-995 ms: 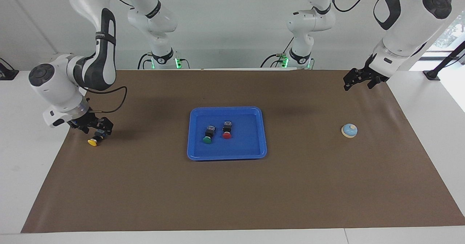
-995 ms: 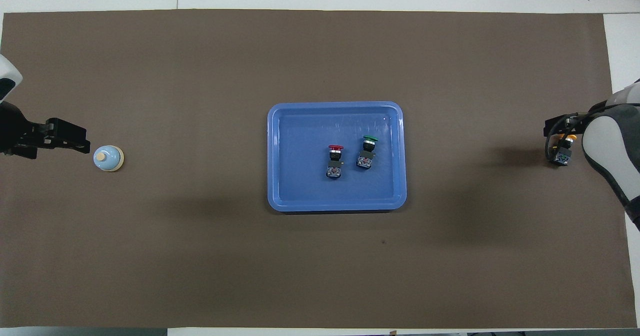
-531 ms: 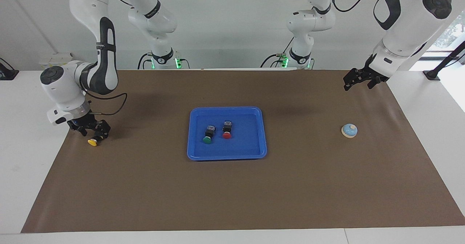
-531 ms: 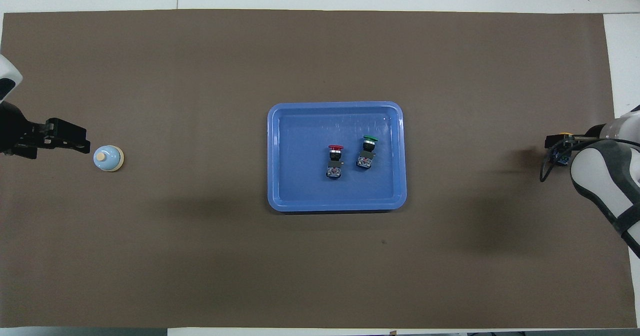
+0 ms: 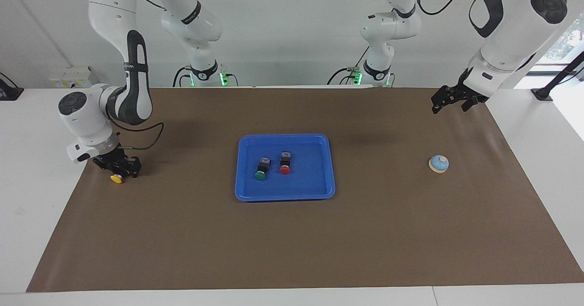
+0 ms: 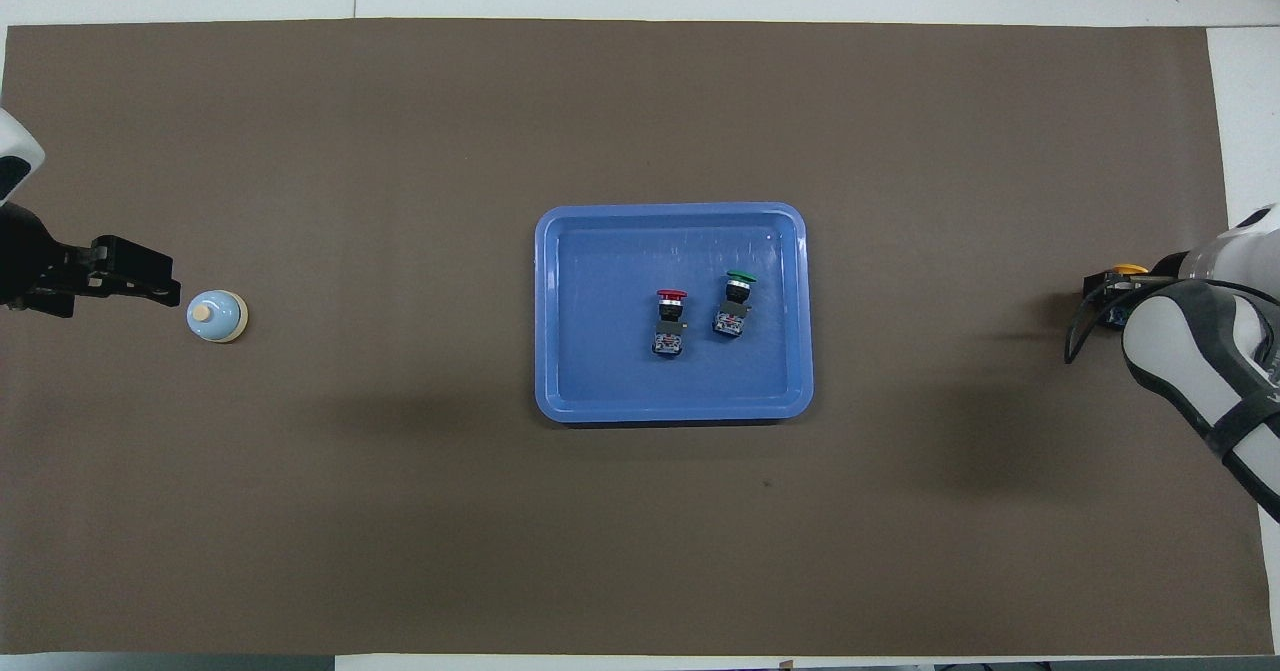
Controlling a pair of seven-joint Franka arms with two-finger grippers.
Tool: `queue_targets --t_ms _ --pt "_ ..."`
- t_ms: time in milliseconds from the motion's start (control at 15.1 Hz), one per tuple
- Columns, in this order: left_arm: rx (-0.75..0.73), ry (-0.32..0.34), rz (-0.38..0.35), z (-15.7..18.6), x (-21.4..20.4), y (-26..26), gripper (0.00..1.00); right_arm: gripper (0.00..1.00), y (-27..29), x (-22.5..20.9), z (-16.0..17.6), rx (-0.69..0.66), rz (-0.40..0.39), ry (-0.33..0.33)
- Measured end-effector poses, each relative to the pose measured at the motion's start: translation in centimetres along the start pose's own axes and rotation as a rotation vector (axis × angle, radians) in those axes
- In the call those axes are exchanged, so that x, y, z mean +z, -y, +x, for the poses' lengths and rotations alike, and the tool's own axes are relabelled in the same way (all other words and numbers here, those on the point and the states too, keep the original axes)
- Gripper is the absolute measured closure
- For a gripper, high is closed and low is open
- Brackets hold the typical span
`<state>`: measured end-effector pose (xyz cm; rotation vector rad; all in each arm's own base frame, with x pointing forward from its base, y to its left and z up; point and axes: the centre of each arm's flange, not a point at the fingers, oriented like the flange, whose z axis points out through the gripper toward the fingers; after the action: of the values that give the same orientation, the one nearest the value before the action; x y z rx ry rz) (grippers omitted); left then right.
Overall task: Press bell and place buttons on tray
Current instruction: 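Move the right gripper back and grasp the yellow-capped button, then carry the yellow button into the tray and release it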
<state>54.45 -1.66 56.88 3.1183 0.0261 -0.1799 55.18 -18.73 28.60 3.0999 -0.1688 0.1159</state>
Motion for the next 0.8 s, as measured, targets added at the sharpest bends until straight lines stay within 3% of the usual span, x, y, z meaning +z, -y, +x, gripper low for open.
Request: queue_targets --t_ms 66,398,796 --pt "0.0 0.0 0.0 0.0 0.0 0.0 0.0 0.59 0.1 -0.1 0.0 -0.002 0.001 0.003" --pt "0.0 0.0 0.0 0.0 0.0 0.0 0.0 0.59 2.5 -1.2 0.7 -0.043 0.015 0.046" --pt "0.0 0.0 0.0 0.0 0.0 0.0 0.0 0.59 16.2 -10.2 4.2 0.009 0.014 0.13"
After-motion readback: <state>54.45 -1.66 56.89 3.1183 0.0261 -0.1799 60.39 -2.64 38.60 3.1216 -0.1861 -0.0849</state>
